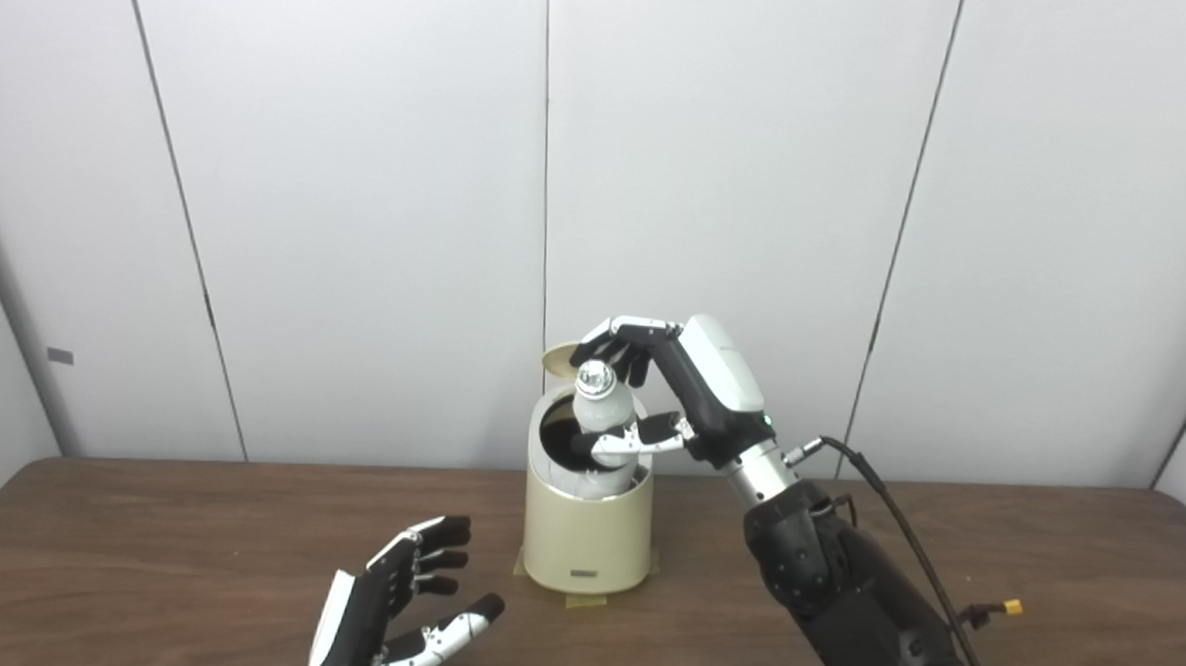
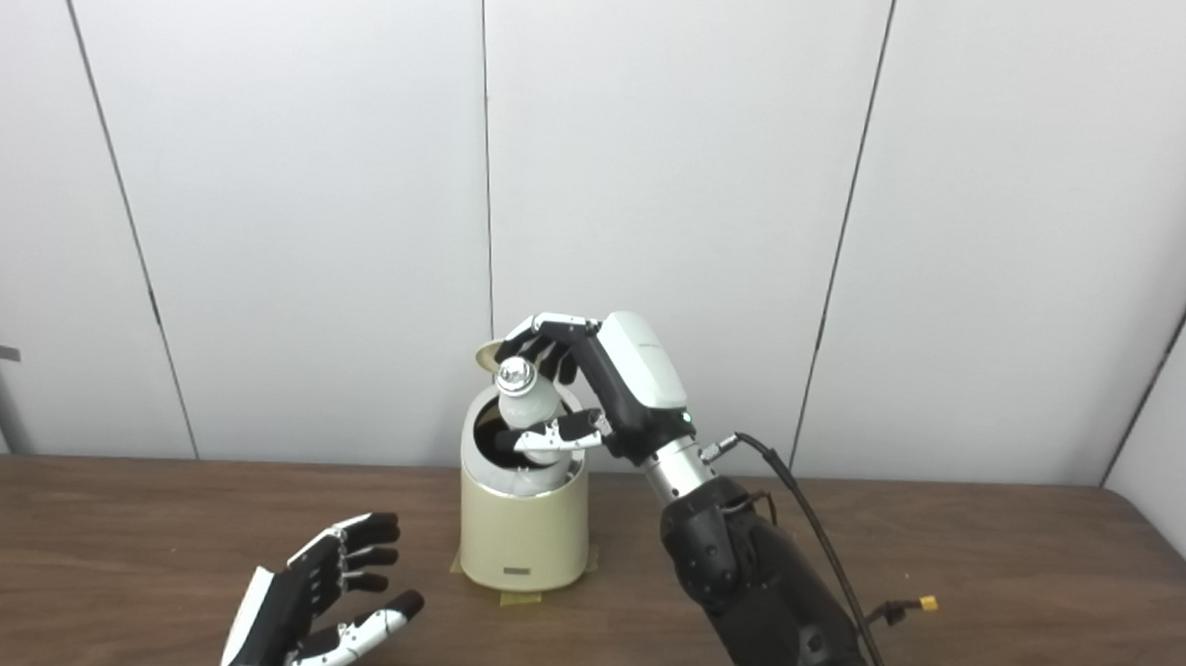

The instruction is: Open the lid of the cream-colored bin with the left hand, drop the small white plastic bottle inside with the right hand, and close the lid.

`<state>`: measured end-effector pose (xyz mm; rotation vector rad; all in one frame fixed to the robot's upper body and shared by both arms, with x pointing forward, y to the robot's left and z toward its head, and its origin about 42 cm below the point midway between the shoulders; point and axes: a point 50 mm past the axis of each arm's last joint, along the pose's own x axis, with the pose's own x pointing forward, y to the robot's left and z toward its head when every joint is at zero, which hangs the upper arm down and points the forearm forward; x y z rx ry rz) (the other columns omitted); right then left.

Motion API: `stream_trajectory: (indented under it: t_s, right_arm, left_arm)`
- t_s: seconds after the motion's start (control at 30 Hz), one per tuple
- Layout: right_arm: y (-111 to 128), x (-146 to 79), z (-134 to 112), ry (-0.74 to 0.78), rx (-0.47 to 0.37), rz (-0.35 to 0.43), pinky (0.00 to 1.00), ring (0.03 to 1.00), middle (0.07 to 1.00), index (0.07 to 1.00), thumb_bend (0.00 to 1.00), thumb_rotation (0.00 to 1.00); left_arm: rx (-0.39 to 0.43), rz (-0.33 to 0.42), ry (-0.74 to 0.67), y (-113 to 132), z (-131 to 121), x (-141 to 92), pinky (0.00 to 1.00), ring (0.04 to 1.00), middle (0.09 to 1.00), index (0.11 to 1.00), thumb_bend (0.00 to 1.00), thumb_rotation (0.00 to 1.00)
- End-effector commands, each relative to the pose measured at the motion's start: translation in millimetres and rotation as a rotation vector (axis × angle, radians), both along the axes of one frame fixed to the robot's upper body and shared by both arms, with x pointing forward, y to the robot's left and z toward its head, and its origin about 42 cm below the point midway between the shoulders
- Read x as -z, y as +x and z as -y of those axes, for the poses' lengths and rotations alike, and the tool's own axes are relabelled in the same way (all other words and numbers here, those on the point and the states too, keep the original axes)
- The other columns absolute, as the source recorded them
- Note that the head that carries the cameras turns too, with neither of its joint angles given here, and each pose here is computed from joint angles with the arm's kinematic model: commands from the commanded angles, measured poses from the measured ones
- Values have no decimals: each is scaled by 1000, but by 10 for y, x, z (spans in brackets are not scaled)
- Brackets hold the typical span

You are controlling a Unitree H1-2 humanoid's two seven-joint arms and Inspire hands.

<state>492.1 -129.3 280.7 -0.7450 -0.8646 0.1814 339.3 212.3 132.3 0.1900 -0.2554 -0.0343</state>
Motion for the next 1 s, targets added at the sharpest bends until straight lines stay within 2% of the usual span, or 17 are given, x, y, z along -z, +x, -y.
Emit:
stream_trajectory:
  t_s: [0.0, 0.3, 0.53, 0.6, 0.7, 0.73, 0.77, 0.83, 0.97]
  right_arm:
    - [51, -341, -102, 29, -34, 97, 333, 401, 495, 536, 496, 0]
    - [74, -263, -218, 23, -47, 73, 334, 408, 496, 535, 496, 0]
    - [106, -194, -186, -8, -39, 48, 336, 407, 499, 533, 496, 0]
    - [123, -185, -158, -73, -19, -1, 343, 413, 498, 525, 497, 0]
    - [112, -198, -110, -248, 41, -109, 346, 425, 524, 530, 504, 0]
    - [98, -201, -87, -291, 59, -134, 376, 493, 629, 511, 512, 77]
    - [84, -203, -68, -316, 71, -150, 404, 534, 682, 617, 646, 69]
    - [63, -206, -21, -336, 87, -171, 445, 586, 742, 717, 756, 68]
    - [36, -219, 26, -343, 99, -210, 485, 633, 773, 748, 777, 58]
  left_arm:
    - [13, 71, -7, 56, 69, -118, 645, 740, 779, 782, 711, 179]
    - [11, 68, 2, 58, 82, -107, 640, 735, 773, 780, 723, 196]
    - [10, 67, 4, 61, 84, -108, 647, 729, 769, 778, 718, 198]
    - [14, 65, -2, 60, 78, -108, 647, 735, 771, 779, 715, 188]
    - [16, 63, -2, 60, 73, -109, 643, 738, 771, 777, 708, 173]
    - [17, 63, -2, 60, 71, -108, 639, 735, 769, 776, 708, 171]
    - [17, 63, -2, 60, 68, -107, 640, 734, 769, 775, 710, 174]
    - [15, 61, 5, 58, 62, -107, 633, 730, 767, 773, 713, 180]
    - [9, 57, 17, 60, 53, -103, 617, 719, 762, 769, 726, 196]
